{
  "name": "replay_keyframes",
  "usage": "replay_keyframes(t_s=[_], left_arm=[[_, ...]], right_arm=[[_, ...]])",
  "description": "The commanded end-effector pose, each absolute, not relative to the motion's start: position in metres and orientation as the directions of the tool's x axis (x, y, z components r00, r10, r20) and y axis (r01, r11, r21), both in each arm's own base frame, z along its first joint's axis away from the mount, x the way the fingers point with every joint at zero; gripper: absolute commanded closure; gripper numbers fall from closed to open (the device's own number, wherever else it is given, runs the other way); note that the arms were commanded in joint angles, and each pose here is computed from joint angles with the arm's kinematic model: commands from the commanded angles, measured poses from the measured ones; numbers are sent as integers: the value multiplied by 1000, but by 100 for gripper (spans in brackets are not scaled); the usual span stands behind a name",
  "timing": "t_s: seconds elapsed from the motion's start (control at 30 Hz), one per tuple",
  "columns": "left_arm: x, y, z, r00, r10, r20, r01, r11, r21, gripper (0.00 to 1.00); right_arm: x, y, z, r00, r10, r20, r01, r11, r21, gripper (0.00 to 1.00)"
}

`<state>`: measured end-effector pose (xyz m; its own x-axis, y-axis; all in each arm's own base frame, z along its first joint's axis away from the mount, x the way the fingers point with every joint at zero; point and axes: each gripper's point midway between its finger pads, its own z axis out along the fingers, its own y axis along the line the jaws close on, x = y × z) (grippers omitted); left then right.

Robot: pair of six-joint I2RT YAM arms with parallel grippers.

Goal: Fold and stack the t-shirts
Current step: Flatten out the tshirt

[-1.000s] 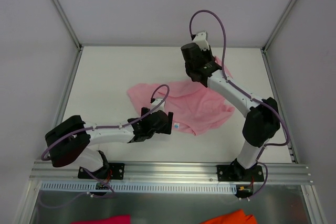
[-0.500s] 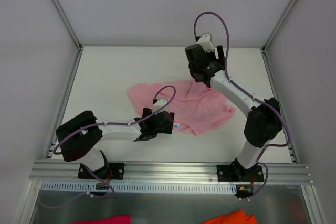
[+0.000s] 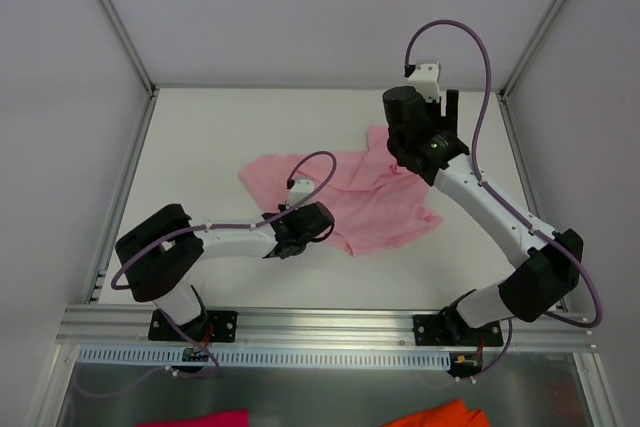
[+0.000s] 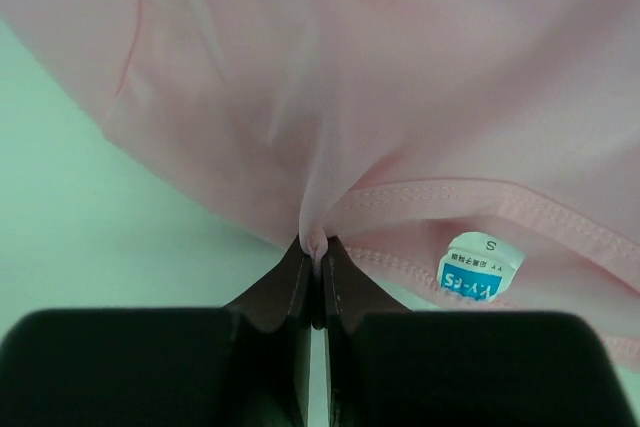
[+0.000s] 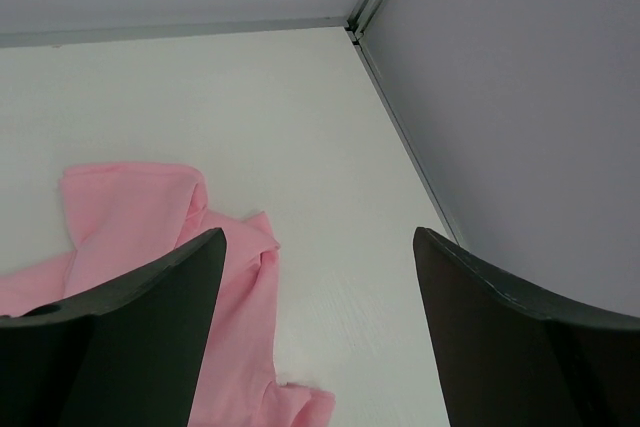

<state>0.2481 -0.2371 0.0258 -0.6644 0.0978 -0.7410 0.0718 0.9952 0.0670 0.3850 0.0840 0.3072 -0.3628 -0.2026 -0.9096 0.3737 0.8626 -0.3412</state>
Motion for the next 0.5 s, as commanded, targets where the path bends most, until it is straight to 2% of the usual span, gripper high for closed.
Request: replay_keyframes(t_s=[0.0, 0.13, 0.4, 0.43, 0.47], left_arm=[[269, -188, 45, -631, 25, -776, -105, 987, 117, 100], [283, -144, 67, -584, -74, -808, -240, 967, 85, 100], [308, -93, 127, -489, -129, -863, -407, 908, 95, 100], [315, -83, 133, -477, -148, -866, -425, 902, 79, 98], [320, -80, 138, -473, -154, -868, -427, 901, 72, 72]], right_arm=[[382, 80, 310, -348, -181, -920, 394, 862, -319, 19], [382, 81, 304, -359, -189, -914, 383, 863, -329, 19], [384, 91, 291, -378, -181, -908, 338, 886, -317, 19], [383, 91, 290, -384, -186, -905, 335, 885, -323, 19], [383, 91, 289, -386, -187, -903, 334, 884, -326, 19]])
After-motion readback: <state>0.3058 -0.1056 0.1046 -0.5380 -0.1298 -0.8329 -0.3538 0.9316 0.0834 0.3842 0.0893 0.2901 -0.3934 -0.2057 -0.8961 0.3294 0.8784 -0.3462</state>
